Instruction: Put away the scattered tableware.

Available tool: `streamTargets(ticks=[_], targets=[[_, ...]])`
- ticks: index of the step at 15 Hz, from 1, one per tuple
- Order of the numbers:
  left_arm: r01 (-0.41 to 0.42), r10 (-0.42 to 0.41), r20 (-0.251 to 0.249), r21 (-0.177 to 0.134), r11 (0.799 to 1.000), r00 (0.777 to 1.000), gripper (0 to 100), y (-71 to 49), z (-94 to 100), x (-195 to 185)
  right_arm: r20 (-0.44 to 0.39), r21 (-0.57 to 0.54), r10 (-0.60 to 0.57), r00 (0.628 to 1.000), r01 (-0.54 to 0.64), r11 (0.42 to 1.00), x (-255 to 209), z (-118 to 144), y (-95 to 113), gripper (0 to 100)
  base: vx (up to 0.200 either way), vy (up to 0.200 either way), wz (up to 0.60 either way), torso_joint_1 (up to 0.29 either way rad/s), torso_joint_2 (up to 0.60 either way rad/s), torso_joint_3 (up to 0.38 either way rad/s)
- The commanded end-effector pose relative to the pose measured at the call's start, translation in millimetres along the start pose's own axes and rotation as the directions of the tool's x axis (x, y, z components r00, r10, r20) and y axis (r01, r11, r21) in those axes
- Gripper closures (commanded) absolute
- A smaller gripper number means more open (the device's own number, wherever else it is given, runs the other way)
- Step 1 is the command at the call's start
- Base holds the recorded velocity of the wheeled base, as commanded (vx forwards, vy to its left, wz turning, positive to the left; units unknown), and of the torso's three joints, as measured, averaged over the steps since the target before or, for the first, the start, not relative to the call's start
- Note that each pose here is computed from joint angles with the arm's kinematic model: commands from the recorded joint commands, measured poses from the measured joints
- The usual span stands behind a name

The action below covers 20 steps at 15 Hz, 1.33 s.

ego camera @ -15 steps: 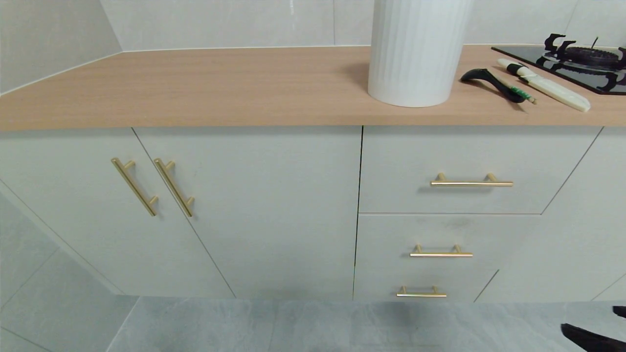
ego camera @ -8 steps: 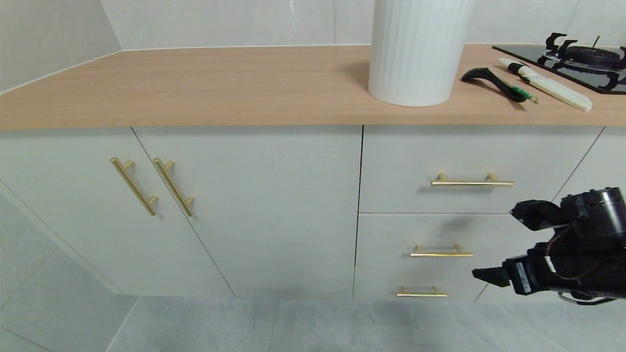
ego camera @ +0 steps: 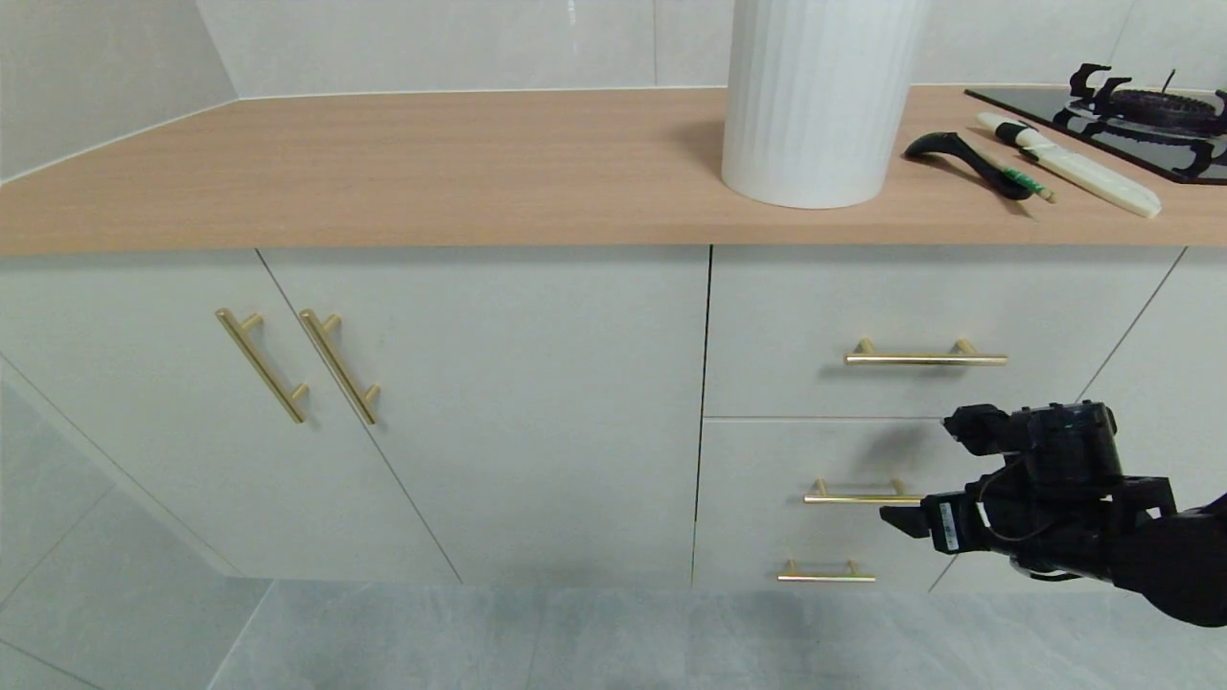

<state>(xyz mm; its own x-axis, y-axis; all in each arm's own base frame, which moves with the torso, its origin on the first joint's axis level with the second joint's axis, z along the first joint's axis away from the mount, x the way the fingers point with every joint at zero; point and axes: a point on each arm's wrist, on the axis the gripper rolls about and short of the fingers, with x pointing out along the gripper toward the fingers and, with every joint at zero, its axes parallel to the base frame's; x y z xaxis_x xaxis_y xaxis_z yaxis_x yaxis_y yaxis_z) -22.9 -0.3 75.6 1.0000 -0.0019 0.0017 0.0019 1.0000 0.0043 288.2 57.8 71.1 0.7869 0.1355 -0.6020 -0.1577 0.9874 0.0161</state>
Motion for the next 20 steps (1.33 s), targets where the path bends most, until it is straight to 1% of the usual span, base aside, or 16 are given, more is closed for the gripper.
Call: streamTargets(ticks=[1,4,7,8,9,11,14,18,20], targets=[[0.000,0.000,0.000,0.000,1.000,1.000,0,0.0,0.3,0.0,-0.001,0.020,-0.017,1.000,0.017,1.000,15.7,-7.6,5.8,0,0.000,0.000,0.00,0.000,0.00,0.000],[0.000,0.000,-0.002,0.000,1.000,1.000,0,0.0,-0.1,0.1,0.095,0.030,-0.082,0.992,0.080,0.996,30.6,-7.4,10.7,0,0.000,0.000,0.00,0.000,0.00,0.000],[0.000,0.000,-0.002,0.000,1.000,1.000,0,0.0,-0.1,0.1,0.104,0.027,-0.080,0.991,0.078,0.997,35.7,-10.4,13.1,0,0.000,0.000,0.00,0.000,0.00,0.000],[0.000,0.000,-0.002,0.000,1.000,1.000,0,0.0,-0.1,0.1,0.107,0.028,-0.112,0.988,0.110,0.994,40.6,-12.1,16.8,0,0.000,0.000,0.00,0.000,0.00,0.000],[0.000,0.000,-0.002,0.000,1.000,1.000,0,0.0,-0.1,0.1,0.109,0.046,-0.125,0.986,0.120,0.992,41.9,-11.8,17.1,0,0.000,0.000,0.00,0.000,0.00,0.000],[0.000,0.000,-0.002,0.000,1.000,1.000,0,0.0,-0.1,0.1,0.140,0.099,-0.132,0.981,0.119,0.988,47.5,-8.6,19.0,0,0.000,0.000,0.00,0.000,0.00,0.000],[0.000,0.000,-0.002,0.000,1.000,1.000,0,0.0,-0.1,0.1,0.145,0.116,-0.191,0.971,0.175,0.978,59.0,-8.4,19.1,0,0.000,0.000,0.00,0.000,0.00,0.000],[0.000,0.000,-0.002,0.000,1.000,1.000,0,0.0,-0.1,0.1,0.162,0.124,-0.183,0.970,0.164,0.979,64.3,-11.2,24.9,0,0.000,0.000,0.00,0.000,0.00,0.000],[0.000,0.000,-0.002,0.000,1.000,1.000,0,0.0,-0.1,0.1,0.169,0.126,-0.201,0.965,0.181,0.975,69.6,-12.8,25.8,0,0.000,0.000,0.00,0.000,0.00,0.000]])
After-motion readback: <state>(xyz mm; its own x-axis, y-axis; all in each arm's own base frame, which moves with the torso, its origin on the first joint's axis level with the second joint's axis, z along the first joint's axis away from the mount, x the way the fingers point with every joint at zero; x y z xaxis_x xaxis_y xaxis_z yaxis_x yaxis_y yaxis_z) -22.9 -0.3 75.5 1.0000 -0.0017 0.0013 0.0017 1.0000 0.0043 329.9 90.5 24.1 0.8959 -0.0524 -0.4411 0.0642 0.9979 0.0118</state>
